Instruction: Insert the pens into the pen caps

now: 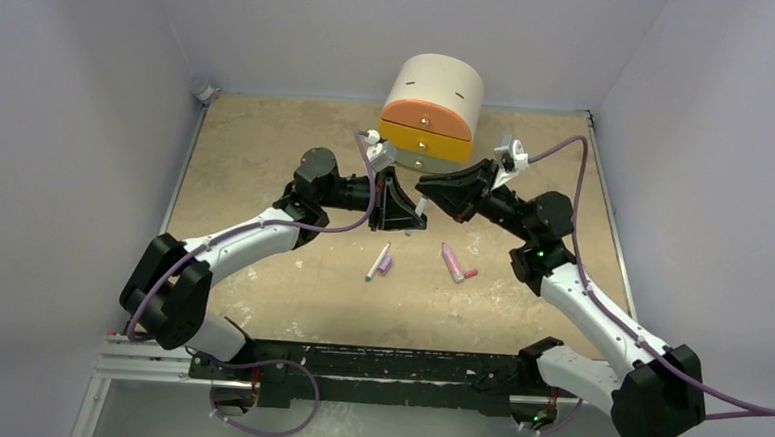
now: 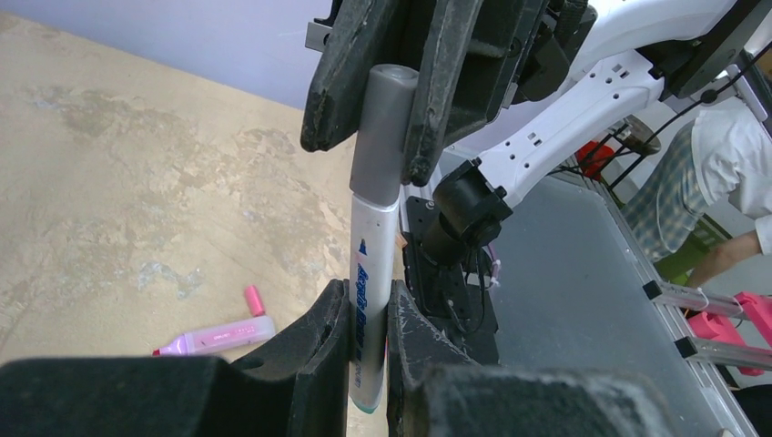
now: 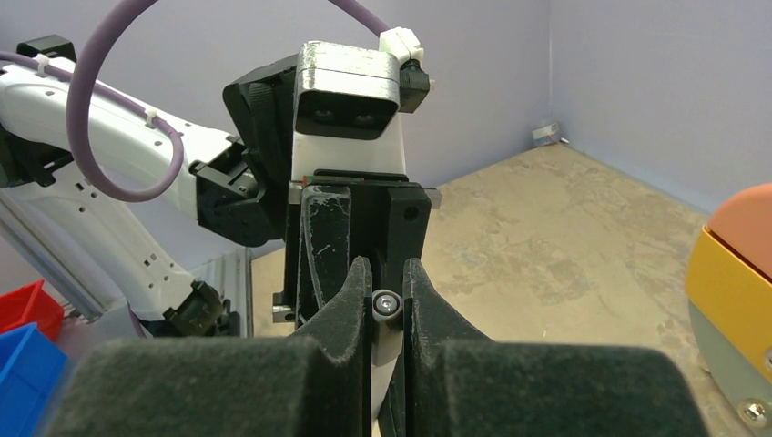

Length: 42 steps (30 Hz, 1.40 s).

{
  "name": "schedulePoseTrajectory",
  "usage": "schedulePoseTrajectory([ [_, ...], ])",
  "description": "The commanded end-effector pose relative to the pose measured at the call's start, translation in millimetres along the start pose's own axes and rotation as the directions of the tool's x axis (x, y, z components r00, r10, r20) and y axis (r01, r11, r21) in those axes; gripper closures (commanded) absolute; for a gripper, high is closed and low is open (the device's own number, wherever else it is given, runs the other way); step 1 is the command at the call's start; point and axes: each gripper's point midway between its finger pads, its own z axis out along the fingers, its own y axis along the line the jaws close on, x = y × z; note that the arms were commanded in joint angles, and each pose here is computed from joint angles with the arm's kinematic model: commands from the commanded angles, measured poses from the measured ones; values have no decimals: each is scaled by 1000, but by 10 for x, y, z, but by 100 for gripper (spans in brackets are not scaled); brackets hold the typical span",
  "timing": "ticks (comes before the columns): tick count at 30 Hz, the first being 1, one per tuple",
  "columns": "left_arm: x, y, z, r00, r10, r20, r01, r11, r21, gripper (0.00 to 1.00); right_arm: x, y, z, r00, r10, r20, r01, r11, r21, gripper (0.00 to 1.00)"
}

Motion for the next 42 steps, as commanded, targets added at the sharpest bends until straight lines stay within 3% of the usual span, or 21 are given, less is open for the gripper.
schedulePoseTrajectory([
  [1,-1427,-360,-85,858,367,360,-364,928,-78,100,1222,441,-308,868,309,-390,-374,922,-103,100],
  [29,-1699,-533,-280,809,416,415,-425,902,-76,100,1939,722,-566,747,386,-541,-516,850,-106,100],
  [31,-1700,-520,-288,806,423,414,-429,900,-85,100,1911,809,-590,723,417,-551,-568,813,-131,100],
  [42,-1734,-533,-319,800,437,412,-442,893,-89,100,2208,838,-799,635,441,-634,-606,794,-55,100],
])
